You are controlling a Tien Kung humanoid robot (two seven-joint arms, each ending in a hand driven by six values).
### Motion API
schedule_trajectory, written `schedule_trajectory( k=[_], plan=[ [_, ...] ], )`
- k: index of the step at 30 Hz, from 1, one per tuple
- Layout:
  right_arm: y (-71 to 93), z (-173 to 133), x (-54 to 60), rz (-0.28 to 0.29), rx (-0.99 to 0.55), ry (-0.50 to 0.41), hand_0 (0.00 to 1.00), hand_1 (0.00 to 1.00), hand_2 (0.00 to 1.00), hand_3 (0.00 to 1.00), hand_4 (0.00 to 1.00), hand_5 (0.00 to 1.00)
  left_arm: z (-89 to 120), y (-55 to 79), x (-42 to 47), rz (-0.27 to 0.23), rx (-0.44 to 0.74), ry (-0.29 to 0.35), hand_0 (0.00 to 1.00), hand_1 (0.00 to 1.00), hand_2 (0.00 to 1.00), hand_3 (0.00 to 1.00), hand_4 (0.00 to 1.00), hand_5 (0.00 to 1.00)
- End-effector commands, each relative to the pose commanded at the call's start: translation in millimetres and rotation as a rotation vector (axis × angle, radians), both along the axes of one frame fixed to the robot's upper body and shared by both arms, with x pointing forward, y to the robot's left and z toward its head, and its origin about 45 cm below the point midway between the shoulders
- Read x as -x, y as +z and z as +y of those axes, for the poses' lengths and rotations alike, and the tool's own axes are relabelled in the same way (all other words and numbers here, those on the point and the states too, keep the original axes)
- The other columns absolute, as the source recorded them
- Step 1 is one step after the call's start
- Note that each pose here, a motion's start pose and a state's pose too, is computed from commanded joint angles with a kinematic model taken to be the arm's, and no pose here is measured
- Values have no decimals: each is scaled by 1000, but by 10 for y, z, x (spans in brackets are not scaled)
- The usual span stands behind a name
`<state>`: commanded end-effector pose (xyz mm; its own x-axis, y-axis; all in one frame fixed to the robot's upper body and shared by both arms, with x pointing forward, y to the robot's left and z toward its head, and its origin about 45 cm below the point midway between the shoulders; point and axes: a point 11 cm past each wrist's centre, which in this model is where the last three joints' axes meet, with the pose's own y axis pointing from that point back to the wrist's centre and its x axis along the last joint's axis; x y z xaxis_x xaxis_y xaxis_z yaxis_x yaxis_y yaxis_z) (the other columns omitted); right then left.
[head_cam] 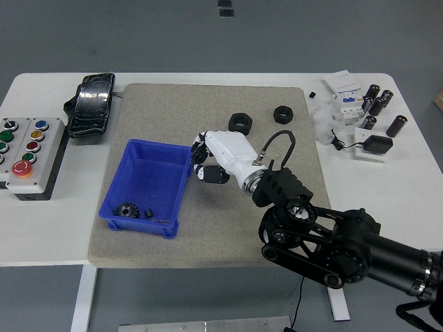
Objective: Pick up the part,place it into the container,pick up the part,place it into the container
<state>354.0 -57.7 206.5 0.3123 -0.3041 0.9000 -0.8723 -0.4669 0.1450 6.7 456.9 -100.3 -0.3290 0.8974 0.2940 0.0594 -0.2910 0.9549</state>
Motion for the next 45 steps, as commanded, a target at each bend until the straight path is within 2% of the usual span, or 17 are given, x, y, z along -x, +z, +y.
schedule_trajectory(
  k=[1, 2, 7, 8, 13, 14, 18, 24, 26, 31, 32, 37, 38, 42, 43, 44, 45],
  plan=[
    [-2, 62, 24, -2, -3, 25, 307, 503, 350, 398, 287, 54, 1, 1, 0, 1, 0, 0, 625, 581, 573, 652, 627, 400],
    [-16, 108, 42, 0, 6, 44, 459, 686, 668, 623, 479, 67, 2, 1, 1, 1, 0, 1, 625, 581, 575, 652, 628, 399],
    [-161, 229, 119, 41, 107, 106, 459, 686, 668, 623, 479, 67, 4, 2, -6, 1, -1, 0, 625, 581, 575, 652, 628, 399],
    [-175, 238, 126, 43, 124, 112, 665, 849, 872, 823, 508, 199, 5, 3, -8, 1, -1, 0, 625, 581, 573, 652, 628, 401],
    [-133, 253, 117, 4, 149, 117, 665, 849, 872, 823, 508, 199, 2, 2, -15, 0, 0, -2, 625, 581, 573, 652, 628, 401],
    [-128, 254, 117, -1, 147, 117, 671, 855, 880, 853, 586, 220, 1, 2, -17, 0, 0, -2, 625, 581, 573, 652, 628, 402],
    [-111, 253, 115, -13, 138, 114, 671, 855, 880, 853, 586, 220, 0, 1, -18, -1, 0, -3, 625, 581, 573, 652, 628, 402],
    [-115, 224, 109, -1, 98, 96, 666, 846, 869, 845, 598, 207, 1, 2, -26, -3, 0, -5, 625, 581, 573, 653, 629, 403],
    [-88, 150, 87, 12, 16, 60, 623, 810, 826, 800, 607, 205, -4, 0, -35, -5, 0, -6, 625, 581, 574, 652, 629, 403],
    [-35, -176, 22, 50, -222, -55, 623, 810, 826, 800, 607, 205, -22, -7, -37, -7, 3, -7, 625, 581, 574, 652, 629, 403],
    [-32, -264, 8, 65, -276, -79, 606, 717, 742, 713, 651, 211, -27, -10, -32, -7, 4, -5, 625, 581, 574, 652, 630, 407],
    [-182, -686, 41, 204, -494, -124, 606, 717, 742, 713, 651, 211, -47, -21, 20, -1, 6, 3, 625, 581, 574, 652, 630, 407],
    [-236, -780, 69, 241, -543, -127, 609, 690, 703, 681, 778, 442, -49, -22, 33, 1, 7, 5, 625, 581, 575, 652, 629, 406],
    [-372, -1070, 182, 343, -749, -134, 609, 690, 703, 681, 778, 442, -58, -27, 71, 8, 9, 9, 625, 581, 575, 652, 629, 406],
    [-367, -1156, 200, 347, -819, -149, 609, 690, 703, 681, 778, 442, -61, -28, 72, 9, 10, 8, 625, 581, 575, 652, 629, 406],
    [-323, -1249, 198, 325, -877, -186, 619, 701, 701, 677, 796, 497, -62, -29, 70, 8, 10, 8, 625, 581, 574, 653, 630, 406],
    [-279, -1370, 192, 291, -910, -240, 619, 701, 701, 677, 796, 497, -60, -28, 65, 8, 10, 7, 625, 581, 574, 653, 630, 406]
  ],
)
